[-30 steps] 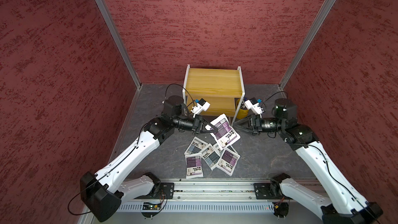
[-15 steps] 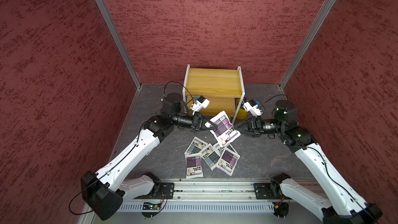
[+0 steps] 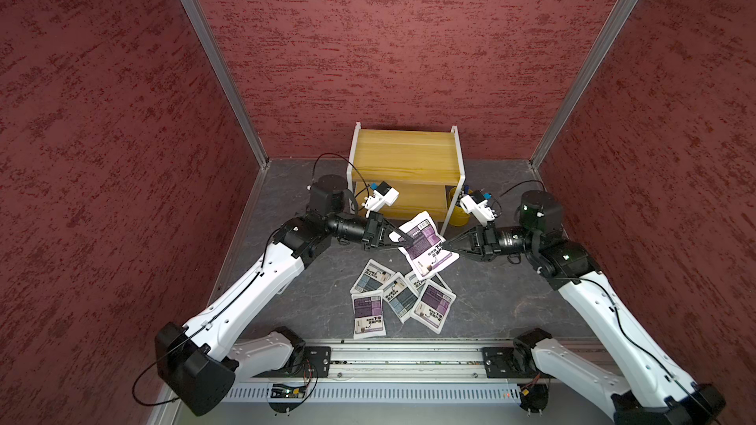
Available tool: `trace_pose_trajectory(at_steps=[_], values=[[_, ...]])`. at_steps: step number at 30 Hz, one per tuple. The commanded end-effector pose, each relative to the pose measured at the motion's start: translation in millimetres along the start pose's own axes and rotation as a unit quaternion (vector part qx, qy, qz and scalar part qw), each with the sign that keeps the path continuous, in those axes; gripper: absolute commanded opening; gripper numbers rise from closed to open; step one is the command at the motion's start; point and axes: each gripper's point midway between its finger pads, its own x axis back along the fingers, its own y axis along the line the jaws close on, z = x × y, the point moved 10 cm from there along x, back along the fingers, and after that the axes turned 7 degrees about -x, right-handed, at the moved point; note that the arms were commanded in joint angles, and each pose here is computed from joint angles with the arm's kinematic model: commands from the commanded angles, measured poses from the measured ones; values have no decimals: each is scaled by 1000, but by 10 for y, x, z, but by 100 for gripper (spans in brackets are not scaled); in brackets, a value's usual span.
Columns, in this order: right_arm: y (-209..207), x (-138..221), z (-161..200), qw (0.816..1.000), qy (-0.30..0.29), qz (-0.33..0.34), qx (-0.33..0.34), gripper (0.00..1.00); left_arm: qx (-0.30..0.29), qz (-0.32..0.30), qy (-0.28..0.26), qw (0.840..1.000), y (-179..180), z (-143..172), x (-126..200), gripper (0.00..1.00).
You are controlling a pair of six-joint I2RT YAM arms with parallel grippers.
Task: Place the bagged coffee beans on the shelf by color
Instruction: Place the bagged coffee beans on the shelf.
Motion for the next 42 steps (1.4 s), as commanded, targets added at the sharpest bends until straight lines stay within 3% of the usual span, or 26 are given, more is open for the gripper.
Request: trace_pose_trajectory(at_steps=[1,4,8,10,11,17,24,29,36,42], values=[[31,-23,20,1000,14,-10,18,3,-21,-2,-11,1000,-66,-59,39,3],[40,-20,12,1000,7,-9,22,0,-20,-6,-17,1000,-59,-60,75,7],[86,-9,5,999,-11,-7,33,0,-19,-15,-37,999,-50,-72,171,44],[124,0,-6,999,-24,-10,39,0,-22,-19,-49,998,-62,-82,232,76],[152,7,-15,999,-32,-12,42,0,-23,-21,-56,998,-68,-82,264,100],[464,67,-90,993,-87,-21,73,0,-34,-70,-150,986,-164,-94,645,100],[895,107,-424,980,-179,-16,84,0,-38,-208,-290,933,-308,99,1132,100],[1037,52,-831,967,-247,-18,64,0,-35,-269,-327,905,-335,205,1228,100],[1205,-249,-1327,960,-276,-15,52,0,-15,-322,-350,879,-283,278,1286,100],[996,-540,-1647,954,-299,26,-1,0,-67,-372,-378,845,-331,381,1337,100]])
